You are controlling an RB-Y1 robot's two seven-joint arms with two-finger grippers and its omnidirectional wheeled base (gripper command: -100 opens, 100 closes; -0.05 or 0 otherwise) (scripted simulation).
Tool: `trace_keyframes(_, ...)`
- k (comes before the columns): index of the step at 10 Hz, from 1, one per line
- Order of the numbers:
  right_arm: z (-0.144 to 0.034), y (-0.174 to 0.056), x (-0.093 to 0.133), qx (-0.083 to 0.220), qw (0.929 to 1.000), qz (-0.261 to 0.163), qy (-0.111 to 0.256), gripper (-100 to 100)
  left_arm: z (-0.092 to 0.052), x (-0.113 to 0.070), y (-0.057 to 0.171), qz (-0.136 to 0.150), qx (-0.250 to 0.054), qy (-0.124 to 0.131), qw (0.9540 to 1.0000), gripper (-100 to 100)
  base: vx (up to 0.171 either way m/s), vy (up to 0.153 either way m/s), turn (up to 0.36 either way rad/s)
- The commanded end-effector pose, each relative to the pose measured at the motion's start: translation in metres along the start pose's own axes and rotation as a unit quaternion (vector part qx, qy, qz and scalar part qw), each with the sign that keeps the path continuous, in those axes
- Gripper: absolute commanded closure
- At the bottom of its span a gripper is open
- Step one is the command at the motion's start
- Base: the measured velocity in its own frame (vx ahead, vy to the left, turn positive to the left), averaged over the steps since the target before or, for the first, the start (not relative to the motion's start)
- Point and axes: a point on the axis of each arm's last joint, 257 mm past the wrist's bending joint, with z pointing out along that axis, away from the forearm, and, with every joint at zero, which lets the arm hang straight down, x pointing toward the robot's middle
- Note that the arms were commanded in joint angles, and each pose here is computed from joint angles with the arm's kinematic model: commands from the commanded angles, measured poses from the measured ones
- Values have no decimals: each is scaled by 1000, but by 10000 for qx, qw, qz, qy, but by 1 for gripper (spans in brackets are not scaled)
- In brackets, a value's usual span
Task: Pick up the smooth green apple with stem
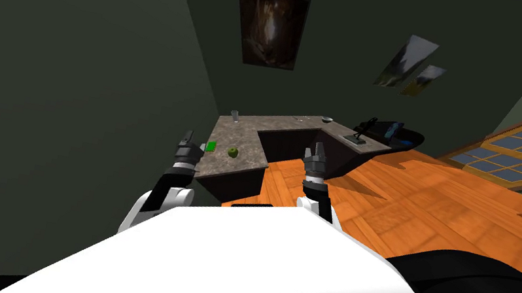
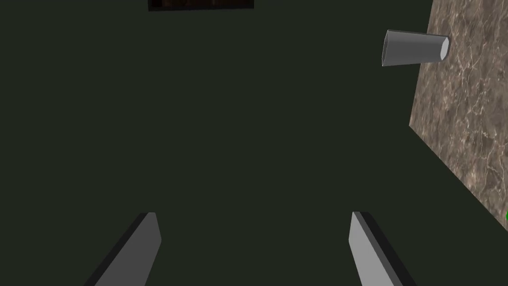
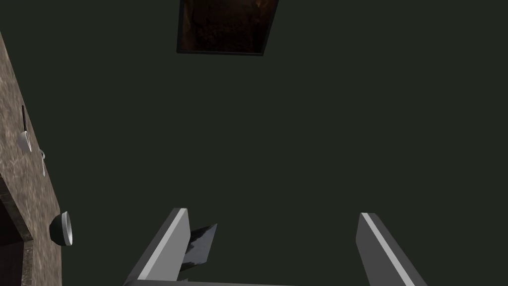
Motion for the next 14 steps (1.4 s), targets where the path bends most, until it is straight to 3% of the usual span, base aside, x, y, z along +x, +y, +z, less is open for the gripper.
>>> trace_keyframes(1,0,0,0,0,10000,0,0,0,2,-1,10,-58,-208,-27,9998,-100,-18,4,-3)
trace_keyframes(4,0,0,0,0,10000,0,0,0,5,-6,34,-275,-629,-73,9976,-100,-18,2,-11)
trace_keyframes(6,0,0,0,0,10000,0,0,0,4,-9,43,-273,-811,-124,9963,-100,-11,1,-3)
trace_keyframes(10,0,0,0,0,10000,0,0,0,4,-19,75,-520,-1384,-281,9886,-100,-16,0,-18)
trace_keyframes(14,0,0,0,0,10000,0,0,0,2,-25,93,-653,-1726,-404,9820,-100,-9,-1,-12)
